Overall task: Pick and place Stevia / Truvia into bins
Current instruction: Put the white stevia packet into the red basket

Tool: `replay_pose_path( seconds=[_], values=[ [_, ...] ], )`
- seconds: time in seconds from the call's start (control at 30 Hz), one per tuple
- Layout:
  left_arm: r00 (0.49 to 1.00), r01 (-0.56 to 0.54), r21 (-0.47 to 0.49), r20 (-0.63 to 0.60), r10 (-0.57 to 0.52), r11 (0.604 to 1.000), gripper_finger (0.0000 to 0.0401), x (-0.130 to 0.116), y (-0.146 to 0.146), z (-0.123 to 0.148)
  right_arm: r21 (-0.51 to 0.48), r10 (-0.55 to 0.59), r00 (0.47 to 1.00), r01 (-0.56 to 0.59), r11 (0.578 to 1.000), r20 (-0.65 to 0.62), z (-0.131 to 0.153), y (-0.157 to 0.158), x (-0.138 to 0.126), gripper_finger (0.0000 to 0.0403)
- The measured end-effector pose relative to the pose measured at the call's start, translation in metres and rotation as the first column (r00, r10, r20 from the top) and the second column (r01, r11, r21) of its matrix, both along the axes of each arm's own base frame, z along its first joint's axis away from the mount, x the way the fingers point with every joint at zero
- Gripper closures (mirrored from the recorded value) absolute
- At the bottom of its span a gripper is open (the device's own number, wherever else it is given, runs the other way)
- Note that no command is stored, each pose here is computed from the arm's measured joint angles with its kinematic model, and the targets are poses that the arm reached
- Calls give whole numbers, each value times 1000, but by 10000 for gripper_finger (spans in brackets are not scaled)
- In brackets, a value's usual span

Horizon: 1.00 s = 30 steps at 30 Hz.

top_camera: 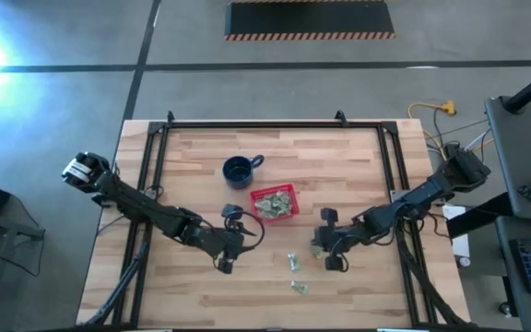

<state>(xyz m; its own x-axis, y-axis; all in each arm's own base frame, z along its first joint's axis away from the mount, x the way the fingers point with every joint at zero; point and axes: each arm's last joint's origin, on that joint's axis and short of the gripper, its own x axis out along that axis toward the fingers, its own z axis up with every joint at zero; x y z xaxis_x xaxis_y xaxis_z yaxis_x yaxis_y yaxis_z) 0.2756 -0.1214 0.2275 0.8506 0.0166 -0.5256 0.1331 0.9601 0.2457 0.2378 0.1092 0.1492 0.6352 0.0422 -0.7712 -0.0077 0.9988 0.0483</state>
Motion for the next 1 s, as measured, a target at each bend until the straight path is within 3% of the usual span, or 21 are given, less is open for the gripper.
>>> replay_pose_path(
  seconds=[0.4, 0.63, 0.8, 1.0],
  values=[
    [1000, 0, 0, 0, 0, 1000, 247, 0, 0, 0, -35, -67, 997, 66, 997, -48, -22, -1, 0, 281],
    [1000, 0, 0, 0, 0, 1000, 247, 0, 0, 0, -18, -52, 993, 50, 999, -105, -32, 0, 0, 250],
    [1000, 0, 0, 0, 0, 1000, 247, 0, 0, 0, -9, -45, 993, 44, 999, -112, -33, 0, -1, 269],
    [1000, 0, 0, 0, 0, 1000, 247, 0, 0, 0, -6, -29, 993, 28, 1000, -119, -33, 0, -2, 353]
  ],
)
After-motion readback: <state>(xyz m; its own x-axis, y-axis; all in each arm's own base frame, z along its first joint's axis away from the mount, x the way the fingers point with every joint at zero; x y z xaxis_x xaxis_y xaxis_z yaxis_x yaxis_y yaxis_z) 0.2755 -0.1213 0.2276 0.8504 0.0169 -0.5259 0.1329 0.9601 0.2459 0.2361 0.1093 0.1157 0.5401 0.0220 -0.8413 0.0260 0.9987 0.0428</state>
